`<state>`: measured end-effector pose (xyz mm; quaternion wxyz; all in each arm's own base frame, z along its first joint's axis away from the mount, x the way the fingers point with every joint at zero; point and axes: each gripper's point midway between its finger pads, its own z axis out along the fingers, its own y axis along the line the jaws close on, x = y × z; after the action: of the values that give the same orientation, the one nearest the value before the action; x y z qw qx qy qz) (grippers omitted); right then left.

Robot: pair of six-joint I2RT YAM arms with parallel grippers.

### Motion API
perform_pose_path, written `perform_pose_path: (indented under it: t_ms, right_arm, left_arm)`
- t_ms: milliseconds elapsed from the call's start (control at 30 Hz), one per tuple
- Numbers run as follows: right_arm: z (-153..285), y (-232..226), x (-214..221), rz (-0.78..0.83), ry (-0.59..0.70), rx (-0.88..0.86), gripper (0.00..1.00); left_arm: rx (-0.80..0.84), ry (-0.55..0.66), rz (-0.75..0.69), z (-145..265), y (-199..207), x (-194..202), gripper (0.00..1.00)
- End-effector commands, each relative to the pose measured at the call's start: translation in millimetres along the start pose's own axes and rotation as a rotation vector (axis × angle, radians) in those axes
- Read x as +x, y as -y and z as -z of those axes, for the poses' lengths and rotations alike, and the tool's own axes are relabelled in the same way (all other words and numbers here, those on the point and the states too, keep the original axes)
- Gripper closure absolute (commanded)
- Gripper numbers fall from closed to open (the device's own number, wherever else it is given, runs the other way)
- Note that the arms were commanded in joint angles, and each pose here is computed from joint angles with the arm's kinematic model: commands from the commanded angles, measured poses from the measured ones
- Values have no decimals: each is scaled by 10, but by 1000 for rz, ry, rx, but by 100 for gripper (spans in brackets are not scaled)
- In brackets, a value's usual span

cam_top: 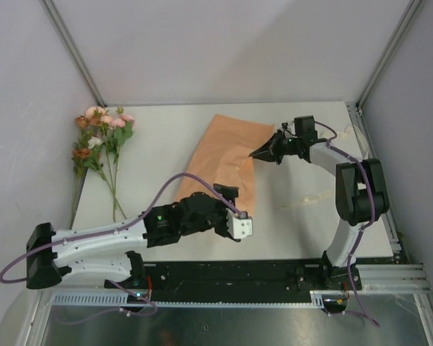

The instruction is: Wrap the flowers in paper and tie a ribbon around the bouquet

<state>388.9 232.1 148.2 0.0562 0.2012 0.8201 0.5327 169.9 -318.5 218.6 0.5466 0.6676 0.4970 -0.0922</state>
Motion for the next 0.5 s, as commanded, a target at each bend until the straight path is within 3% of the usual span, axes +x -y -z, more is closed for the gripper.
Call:
perform_pose_path:
  t_ms: [0, 467]
  right_arm:
    - [46, -156, 99, -1, 15, -1, 100]
    - [20, -149, 111, -31, 5, -2, 100]
  left_arm:
    - [-77, 96, -116, -155, -90, -269, 3]
    - [93, 181, -213, -240, 391, -314, 0]
